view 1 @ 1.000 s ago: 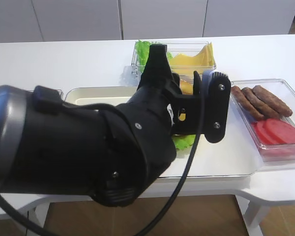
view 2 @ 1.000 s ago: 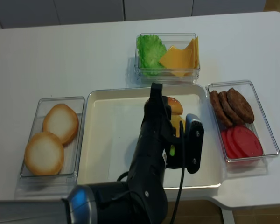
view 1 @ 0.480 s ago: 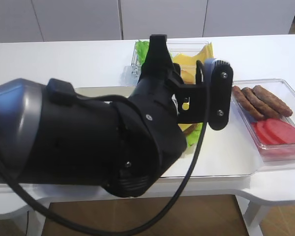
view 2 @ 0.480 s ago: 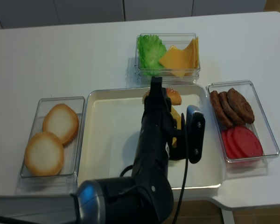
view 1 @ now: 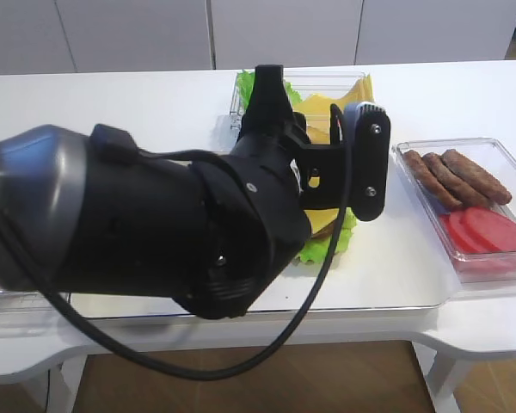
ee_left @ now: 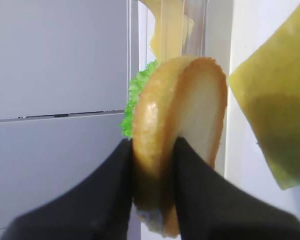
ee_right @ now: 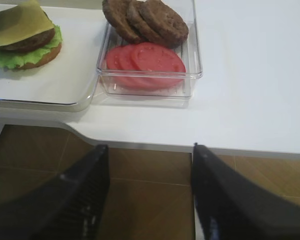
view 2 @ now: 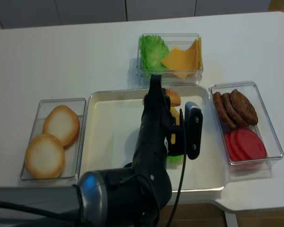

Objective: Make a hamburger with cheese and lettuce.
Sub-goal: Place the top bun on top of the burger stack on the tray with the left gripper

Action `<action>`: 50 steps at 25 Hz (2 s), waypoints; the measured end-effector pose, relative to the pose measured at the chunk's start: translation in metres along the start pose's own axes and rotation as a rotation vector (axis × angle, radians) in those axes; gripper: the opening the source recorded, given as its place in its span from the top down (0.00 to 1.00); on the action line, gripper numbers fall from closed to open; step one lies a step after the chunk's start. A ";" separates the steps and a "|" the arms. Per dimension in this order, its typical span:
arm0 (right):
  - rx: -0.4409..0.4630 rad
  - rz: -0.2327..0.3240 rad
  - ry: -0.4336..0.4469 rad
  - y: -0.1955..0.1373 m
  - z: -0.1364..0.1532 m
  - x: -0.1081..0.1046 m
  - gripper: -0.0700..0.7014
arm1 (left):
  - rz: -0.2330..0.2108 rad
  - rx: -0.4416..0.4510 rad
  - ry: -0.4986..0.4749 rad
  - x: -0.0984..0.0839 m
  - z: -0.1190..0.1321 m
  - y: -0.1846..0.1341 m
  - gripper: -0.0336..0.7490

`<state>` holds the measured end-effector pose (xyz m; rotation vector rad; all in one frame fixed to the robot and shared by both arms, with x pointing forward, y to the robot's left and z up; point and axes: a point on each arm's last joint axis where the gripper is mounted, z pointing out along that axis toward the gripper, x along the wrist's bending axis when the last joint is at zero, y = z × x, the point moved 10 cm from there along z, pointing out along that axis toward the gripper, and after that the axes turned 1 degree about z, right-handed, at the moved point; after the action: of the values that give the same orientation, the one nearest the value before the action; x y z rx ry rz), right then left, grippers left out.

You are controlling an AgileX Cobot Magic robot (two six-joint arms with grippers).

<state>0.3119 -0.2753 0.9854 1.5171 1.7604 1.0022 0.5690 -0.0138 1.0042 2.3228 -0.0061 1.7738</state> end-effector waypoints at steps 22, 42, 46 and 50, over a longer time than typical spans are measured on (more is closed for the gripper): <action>0.000 0.002 0.000 0.000 0.000 0.000 0.39 | 0.013 0.002 -0.035 -0.016 0.014 0.002 0.75; 0.000 0.002 0.000 0.000 0.000 0.000 0.39 | 0.020 0.000 -0.030 -0.017 0.013 0.005 0.75; 0.000 0.002 0.000 0.000 0.000 0.000 0.39 | 0.024 -0.001 -0.030 -0.018 0.013 0.006 0.75; 0.000 0.002 0.000 0.000 0.000 0.000 0.39 | 0.029 0.000 -0.029 -0.019 0.014 0.006 0.73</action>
<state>0.3119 -0.2753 0.9854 1.5189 1.7593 1.0031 0.5764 -0.0243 0.9835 2.3596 -0.0453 1.7534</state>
